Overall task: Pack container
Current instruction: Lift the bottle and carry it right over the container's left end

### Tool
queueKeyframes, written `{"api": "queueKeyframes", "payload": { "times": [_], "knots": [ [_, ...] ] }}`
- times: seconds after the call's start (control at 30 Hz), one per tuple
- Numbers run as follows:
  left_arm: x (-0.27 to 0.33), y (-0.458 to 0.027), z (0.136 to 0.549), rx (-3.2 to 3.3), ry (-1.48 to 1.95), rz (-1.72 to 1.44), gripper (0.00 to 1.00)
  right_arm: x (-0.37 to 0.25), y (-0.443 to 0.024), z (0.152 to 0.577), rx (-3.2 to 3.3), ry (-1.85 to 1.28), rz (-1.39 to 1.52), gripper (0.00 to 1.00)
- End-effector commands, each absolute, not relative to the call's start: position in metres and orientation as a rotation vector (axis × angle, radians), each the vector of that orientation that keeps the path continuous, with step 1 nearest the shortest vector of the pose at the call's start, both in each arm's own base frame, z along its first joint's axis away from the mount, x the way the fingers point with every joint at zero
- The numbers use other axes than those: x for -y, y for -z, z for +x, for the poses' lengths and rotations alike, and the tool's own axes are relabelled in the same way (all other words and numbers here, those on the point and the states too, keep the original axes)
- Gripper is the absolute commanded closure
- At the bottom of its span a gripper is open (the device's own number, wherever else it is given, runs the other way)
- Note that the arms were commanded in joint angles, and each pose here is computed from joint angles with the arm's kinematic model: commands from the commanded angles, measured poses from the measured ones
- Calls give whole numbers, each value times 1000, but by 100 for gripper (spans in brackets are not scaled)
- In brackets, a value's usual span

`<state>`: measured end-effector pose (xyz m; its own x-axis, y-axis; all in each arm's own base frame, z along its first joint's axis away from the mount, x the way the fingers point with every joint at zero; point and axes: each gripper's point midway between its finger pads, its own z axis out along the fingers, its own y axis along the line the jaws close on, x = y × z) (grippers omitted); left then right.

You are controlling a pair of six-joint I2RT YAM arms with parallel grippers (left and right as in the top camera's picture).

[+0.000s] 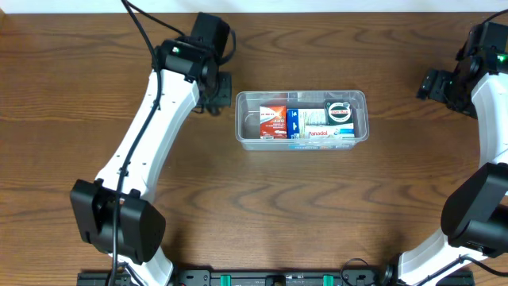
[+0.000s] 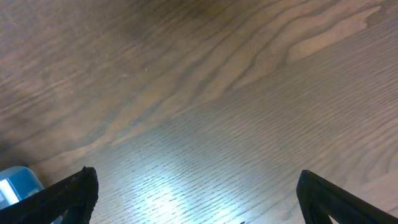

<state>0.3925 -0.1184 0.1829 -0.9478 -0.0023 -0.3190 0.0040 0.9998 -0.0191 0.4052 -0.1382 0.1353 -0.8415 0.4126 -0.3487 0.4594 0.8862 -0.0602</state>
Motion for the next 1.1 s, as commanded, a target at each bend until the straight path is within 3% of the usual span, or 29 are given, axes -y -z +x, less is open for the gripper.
{"api": "queueKeyframes", "payload": {
  "times": [0.0, 1.07],
  "knots": [
    [128, -204, 400, -2770, 122, -20, 79, 141, -145, 406, -2704, 214, 637, 1],
    [176, -211, 380, -2796, 273, 80, 79, 141, -145, 406, -2704, 214, 637, 1]
  ]
}}
